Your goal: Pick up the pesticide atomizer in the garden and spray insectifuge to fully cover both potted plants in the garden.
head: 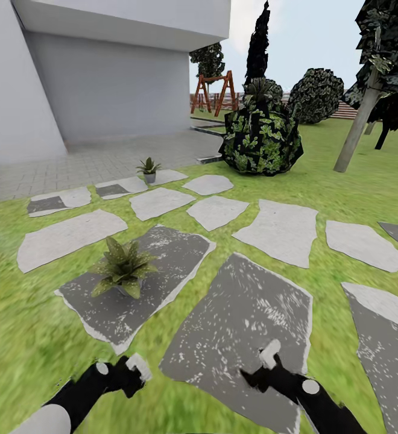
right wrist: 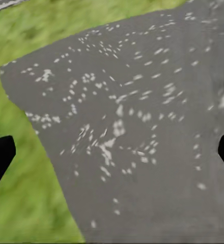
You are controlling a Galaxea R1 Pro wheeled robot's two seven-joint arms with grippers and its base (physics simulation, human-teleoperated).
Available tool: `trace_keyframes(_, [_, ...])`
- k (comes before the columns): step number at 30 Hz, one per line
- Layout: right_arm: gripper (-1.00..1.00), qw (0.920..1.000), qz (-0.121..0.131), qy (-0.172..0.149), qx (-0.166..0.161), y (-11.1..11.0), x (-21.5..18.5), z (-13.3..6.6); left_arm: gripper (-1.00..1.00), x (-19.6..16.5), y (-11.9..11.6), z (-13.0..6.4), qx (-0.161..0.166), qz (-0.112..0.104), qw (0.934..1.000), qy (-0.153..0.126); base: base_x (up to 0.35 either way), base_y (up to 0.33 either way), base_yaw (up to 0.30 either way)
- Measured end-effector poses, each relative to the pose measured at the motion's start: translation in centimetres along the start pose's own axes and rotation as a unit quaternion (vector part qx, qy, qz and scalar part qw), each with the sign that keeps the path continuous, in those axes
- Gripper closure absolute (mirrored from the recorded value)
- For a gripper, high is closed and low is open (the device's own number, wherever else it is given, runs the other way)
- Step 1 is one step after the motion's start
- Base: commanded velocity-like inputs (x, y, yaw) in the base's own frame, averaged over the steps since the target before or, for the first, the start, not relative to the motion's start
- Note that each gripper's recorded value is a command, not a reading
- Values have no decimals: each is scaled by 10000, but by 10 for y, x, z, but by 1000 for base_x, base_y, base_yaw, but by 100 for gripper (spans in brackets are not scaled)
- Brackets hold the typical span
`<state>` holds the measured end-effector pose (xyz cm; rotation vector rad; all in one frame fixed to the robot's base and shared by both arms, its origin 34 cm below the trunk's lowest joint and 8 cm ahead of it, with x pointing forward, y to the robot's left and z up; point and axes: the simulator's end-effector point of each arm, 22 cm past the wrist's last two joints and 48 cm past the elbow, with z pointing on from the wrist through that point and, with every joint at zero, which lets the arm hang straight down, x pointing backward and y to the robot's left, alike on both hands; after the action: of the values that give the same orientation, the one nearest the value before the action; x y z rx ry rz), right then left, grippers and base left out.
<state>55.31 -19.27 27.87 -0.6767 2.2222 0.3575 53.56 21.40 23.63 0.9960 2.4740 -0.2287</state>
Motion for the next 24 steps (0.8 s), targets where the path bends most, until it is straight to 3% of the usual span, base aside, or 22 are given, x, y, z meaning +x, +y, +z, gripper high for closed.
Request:
trace_keyframes(2, [-100,9951,276,-173,939,-41,23,-11,100,10,12,1,-570,-707,9956,-243,0,0,0])
trace_keyframes(4, [-100,9834,391,-487,1704,-66,38,-27,100,25,15,-2,-1026,-1257,9850,-582,0,0,0])
trace_keyframes(5, [-100,9772,439,-549,2001,-73,47,-34,100,31,16,-4,-1215,-1423,9796,-727,0,0,0])
trace_keyframes(7, [-100,9542,673,-493,2872,-89,86,-61,100,52,24,-14,-1828,-1808,9613,-993,0,0,0])
trace_keyframes(9, [-100,9335,763,-630,3445,-92,106,-87,100,75,26,-21,-2206,-2059,9484,-978,0,0,0])
trace_keyframes(11, [-100,9205,778,-1004,3694,-90,106,-105,100,91,23,-24,-2360,-2220,9416,-921,0,0,0])
trace_keyframes(13, [-100,9145,790,-1251,3766,-82,107,-117,100,108,14,-23,-2372,-2291,9405,-819,0,0,0])
trace_keyframes(24, [-100,9118,852,-1326,3792,-75,108,-118,100,131,-21,-18,-2237,-2410,9423,-634,135,-168,0])
